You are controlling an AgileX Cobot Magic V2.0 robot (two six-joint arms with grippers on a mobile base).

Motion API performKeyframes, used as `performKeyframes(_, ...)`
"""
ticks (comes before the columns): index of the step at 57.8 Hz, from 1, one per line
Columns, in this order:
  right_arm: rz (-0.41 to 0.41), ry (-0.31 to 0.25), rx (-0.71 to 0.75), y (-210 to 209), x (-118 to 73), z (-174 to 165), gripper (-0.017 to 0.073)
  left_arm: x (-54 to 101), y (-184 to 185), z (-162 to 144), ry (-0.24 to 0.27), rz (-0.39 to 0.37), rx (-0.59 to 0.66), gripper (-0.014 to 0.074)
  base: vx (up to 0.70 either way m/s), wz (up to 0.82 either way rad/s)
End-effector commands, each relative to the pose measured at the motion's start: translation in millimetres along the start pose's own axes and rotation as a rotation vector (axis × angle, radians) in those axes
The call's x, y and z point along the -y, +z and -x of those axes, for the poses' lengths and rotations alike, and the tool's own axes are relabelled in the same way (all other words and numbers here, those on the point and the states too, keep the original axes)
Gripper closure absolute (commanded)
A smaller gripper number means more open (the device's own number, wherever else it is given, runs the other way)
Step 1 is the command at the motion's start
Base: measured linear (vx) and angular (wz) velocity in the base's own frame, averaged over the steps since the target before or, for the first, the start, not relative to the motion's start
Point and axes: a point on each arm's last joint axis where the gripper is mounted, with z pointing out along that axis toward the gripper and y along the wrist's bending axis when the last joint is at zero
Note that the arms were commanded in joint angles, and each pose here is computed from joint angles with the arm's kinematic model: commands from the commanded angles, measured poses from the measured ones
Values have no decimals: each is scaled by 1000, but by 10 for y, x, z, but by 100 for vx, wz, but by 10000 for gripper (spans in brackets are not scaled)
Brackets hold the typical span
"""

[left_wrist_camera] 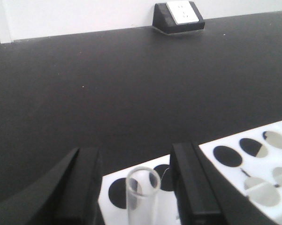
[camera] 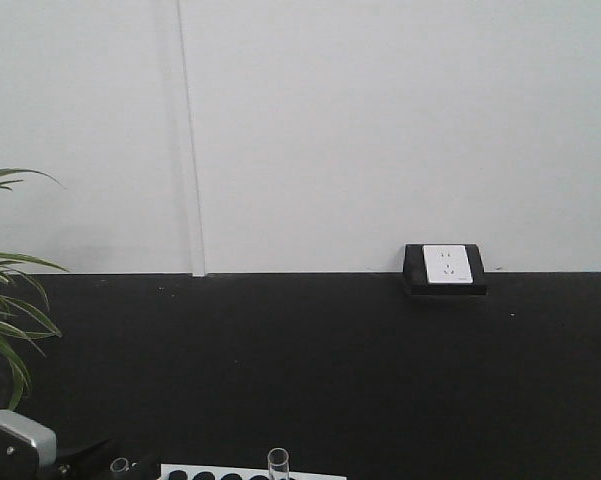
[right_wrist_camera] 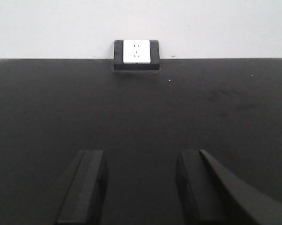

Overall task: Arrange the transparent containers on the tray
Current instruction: 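Move the left gripper down over a clear glass tube in the rack, then close the left gripper on the tube and lift it out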

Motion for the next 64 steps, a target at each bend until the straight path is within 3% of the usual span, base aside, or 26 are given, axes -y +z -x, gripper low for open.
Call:
performKeyframes(1, 2, -11, 95, -23, 0, 168, 134, 20, 59, 152, -4, -21, 108, 133, 0, 0)
performKeyframes(26, 2, -11, 95, -23, 0, 168, 134, 10, 88, 94, -10, -20, 81, 160, 0, 0)
performKeyframes(64, 3, -11, 108, -24, -1, 179, 134, 15, 78, 119, -11, -22, 94, 456, 0, 0)
